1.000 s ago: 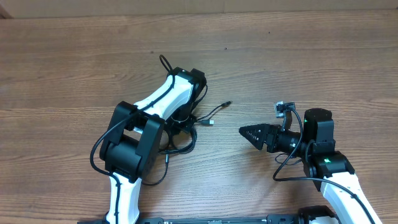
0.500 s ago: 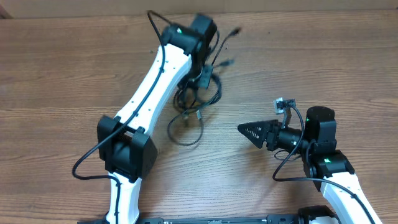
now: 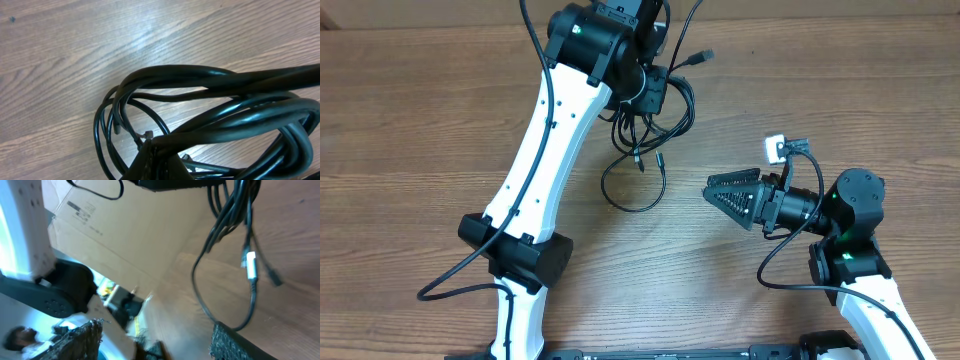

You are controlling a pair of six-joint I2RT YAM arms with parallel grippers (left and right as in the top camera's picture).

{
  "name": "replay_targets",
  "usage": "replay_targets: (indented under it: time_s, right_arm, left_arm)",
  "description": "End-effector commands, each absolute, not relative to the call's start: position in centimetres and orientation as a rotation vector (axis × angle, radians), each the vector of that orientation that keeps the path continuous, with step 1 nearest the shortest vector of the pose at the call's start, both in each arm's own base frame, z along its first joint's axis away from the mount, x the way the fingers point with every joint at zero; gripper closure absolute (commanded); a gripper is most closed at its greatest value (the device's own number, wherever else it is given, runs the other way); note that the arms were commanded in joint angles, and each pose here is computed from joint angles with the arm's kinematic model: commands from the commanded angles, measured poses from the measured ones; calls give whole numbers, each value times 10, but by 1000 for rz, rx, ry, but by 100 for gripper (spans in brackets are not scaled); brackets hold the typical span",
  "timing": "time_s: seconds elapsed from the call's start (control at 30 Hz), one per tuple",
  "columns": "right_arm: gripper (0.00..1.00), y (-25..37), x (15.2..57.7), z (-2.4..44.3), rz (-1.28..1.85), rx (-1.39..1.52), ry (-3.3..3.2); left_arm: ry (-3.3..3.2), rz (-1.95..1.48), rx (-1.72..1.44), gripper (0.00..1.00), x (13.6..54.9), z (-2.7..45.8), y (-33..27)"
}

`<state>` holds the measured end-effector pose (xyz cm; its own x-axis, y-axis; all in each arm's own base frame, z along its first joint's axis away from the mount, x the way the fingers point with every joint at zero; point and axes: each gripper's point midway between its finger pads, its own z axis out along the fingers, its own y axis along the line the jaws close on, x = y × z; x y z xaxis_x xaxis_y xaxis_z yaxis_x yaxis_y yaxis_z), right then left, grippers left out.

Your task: Untangle cables

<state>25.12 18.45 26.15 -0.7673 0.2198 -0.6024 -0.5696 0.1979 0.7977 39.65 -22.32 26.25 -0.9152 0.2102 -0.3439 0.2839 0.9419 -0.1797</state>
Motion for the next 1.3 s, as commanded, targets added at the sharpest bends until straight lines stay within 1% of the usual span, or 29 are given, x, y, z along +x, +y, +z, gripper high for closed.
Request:
replay_targets:
  time_s: [0.0, 0.1, 0.2, 0.43, 0.63, 0.83, 1.27]
  right_arm:
    - [30, 188, 250, 297, 1685, -349, 1838]
    - [27, 188, 257, 317, 1651, -354, 1829]
    - [25, 184, 268, 327, 1570, -308, 1859]
    - [25, 168, 282, 309, 1342, -172, 2030]
    - [25, 161, 287, 297, 1244, -154, 2070]
    - [25, 162, 287, 297, 1226, -166, 2067]
    - [26, 164, 280, 290, 1248, -173, 2106]
  left_arm:
    - [2681, -386, 371, 96, 388, 298, -224]
    - [2663, -389, 369, 96, 385, 306, -222]
    - [2650, -394, 368, 96, 382, 312, -221]
    - [2634, -419, 287, 96, 380, 322, -219]
    - [2601, -328, -168, 96, 393, 329, -194]
    - [2562, -402, -550, 96, 392, 331, -191]
    - [2533, -447, -876, 96, 379, 326, -196]
